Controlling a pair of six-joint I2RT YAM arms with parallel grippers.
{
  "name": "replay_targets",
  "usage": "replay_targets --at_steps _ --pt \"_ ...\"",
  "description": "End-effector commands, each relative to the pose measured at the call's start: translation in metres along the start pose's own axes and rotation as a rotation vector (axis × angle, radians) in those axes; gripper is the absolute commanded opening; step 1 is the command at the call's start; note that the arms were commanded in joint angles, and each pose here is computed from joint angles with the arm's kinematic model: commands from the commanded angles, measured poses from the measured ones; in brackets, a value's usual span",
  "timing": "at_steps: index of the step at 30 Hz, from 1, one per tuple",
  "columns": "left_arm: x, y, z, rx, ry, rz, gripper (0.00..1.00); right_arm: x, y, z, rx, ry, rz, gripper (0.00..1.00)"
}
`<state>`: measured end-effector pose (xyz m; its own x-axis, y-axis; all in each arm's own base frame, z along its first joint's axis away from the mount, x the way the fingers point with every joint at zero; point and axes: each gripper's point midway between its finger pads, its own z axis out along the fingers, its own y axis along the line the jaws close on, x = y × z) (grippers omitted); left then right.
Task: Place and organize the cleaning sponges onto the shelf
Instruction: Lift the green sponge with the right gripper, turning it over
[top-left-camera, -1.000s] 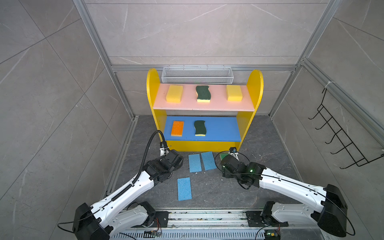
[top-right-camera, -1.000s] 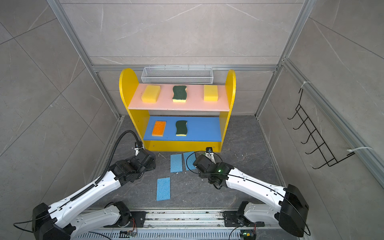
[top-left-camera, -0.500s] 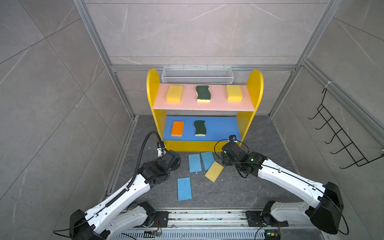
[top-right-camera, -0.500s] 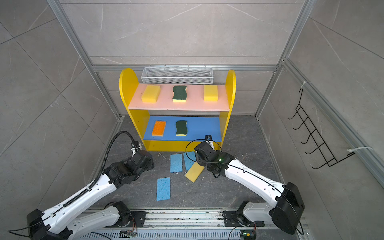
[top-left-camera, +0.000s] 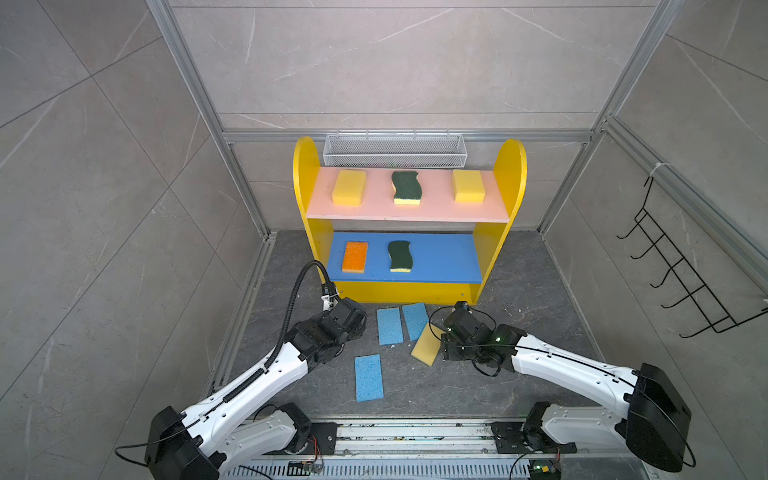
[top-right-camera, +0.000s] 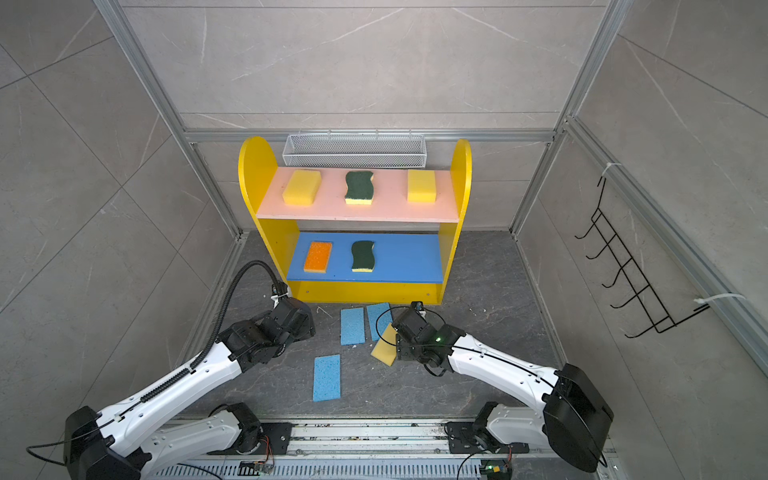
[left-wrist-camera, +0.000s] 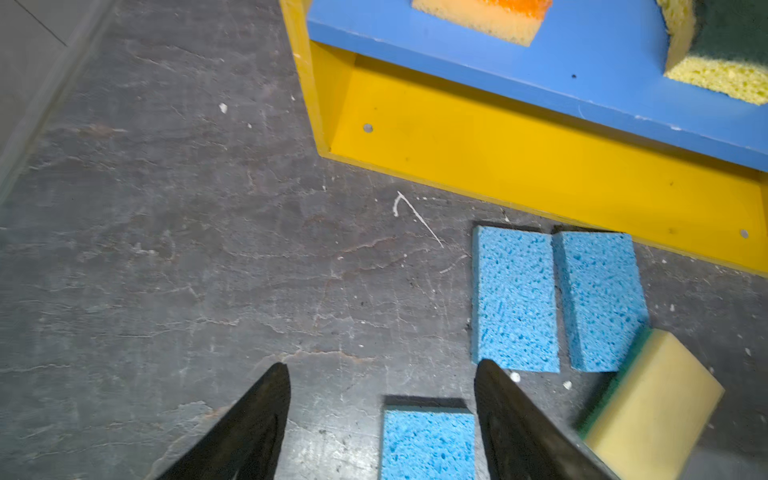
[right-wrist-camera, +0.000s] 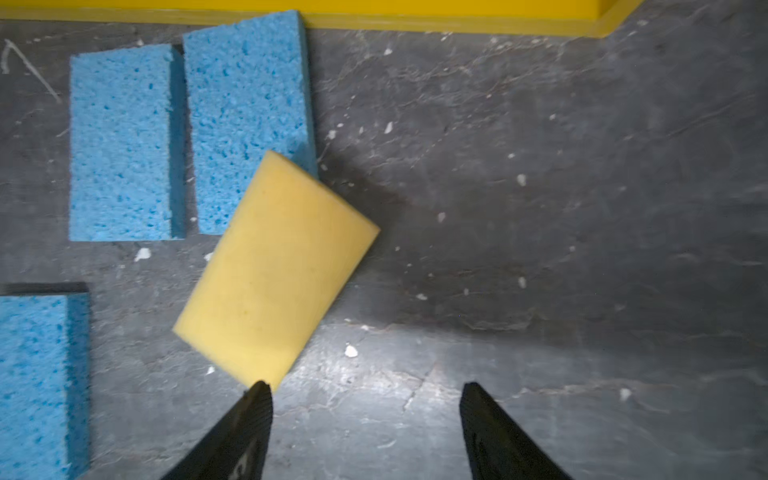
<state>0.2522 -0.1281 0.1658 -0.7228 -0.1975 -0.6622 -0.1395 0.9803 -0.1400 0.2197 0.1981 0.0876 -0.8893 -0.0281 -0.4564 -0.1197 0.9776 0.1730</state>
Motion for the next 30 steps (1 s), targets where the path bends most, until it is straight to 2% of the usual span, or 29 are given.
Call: replay_targets --at_steps 1,9,15,25,30 --pt "-0.001 -0.022 0.005 0.079 0.020 -0.002 0.72 0.002 0.026 0.008 -0.120 0.008 0.063 0.75" --pt "-0.004 -0.026 0.001 0.092 0.015 -0.004 0.71 0.016 0.025 0.032 -0.130 0.027 0.108 0.79" --pt "-0.008 -0.025 -0.002 0.080 0.009 0.005 0.71 0.013 0.034 0.044 -0.166 0.011 0.116 0.80" --pt "-0.012 -0.027 -0.003 0.069 0.013 0.022 0.71 0.009 0.040 0.065 -0.201 -0.028 0.146 0.80" --pt "-0.014 -0.028 -0.005 0.068 0.015 0.028 0.71 0.012 0.038 0.079 -0.178 -0.008 0.164 0.79"
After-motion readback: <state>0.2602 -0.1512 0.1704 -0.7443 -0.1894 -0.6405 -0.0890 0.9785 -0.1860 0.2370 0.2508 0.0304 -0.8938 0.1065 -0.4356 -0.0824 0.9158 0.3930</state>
